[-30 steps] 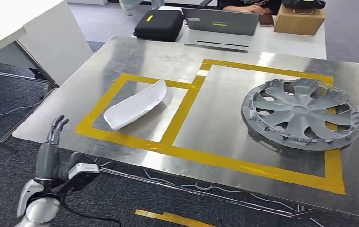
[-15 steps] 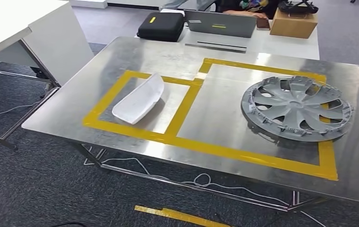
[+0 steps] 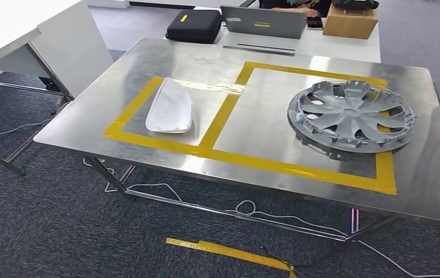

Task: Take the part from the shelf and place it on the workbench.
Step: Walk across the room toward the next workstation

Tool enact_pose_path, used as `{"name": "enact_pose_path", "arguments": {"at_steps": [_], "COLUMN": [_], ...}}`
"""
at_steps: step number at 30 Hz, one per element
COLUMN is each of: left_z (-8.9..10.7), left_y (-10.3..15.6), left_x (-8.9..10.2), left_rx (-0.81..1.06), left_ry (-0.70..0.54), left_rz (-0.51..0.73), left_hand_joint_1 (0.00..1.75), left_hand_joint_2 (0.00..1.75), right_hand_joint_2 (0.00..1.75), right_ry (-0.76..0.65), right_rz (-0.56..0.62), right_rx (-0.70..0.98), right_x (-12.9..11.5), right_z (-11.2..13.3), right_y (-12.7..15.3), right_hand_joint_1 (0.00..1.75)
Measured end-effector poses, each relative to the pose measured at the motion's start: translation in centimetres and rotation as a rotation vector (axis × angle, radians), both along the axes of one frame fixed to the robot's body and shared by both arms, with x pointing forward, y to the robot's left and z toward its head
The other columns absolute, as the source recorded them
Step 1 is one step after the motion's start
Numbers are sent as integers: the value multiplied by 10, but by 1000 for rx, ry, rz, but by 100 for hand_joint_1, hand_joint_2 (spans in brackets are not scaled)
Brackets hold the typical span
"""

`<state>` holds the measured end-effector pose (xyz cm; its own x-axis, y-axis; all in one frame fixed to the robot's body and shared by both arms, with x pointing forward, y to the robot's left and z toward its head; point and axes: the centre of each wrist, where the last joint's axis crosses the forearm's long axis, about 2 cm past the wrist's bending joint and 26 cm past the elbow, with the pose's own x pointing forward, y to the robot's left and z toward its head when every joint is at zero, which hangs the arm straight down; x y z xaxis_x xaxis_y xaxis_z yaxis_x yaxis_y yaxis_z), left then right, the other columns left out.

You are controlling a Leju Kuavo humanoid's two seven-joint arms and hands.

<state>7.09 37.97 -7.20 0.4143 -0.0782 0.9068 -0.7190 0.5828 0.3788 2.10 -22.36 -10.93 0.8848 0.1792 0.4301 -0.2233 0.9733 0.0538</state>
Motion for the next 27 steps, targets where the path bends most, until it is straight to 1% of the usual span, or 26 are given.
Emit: {"name": "enact_pose_path", "arguments": {"at_steps": [2, 4, 8, 11, 15, 19, 24, 27], "left_z": [-13, -21, -31, -35, -37, -38, -38, -38], "left_y": [-14, -25, -47, -67, -85, -89, -95, -99], "left_x": [-14, -22, -28, -30, -33, -30, -30, -27], "left_rx": [-66, -125, -301, -445, -508, -524, -550, -560], "left_ry": [91, 164, 360, 459, 499, 463, 458, 457], "left_rz": [24, 39, 48, -11, -149, -245, -296, -312], "left_hand_joint_1": [0, 0, 0, 0, 0, 0, 0, 0], "left_hand_joint_2": [0, 0, 0, 0, 0, 0, 0, 0], "right_hand_joint_2": [0, 0, 0, 0, 0, 0, 0, 0], "right_ry": [2, 2, 6, 9, 5, 8, 5, -1], "right_rz": [-4, -8, -15, -19, -18, -16, -9, -8], "right_rx": [3, 5, 2, 0, 3, 4, 5, 3], "right_x": [0, 0, 0, 2, 5, 4, 6, 9], "right_z": [0, 0, 0, 1, 2, 2, 2, 2], "right_y": [1, 2, 3, 7, 10, 10, 9, 8], "right_hand_joint_1": [0, 0, 0, 0, 0, 0, 0, 0]}}
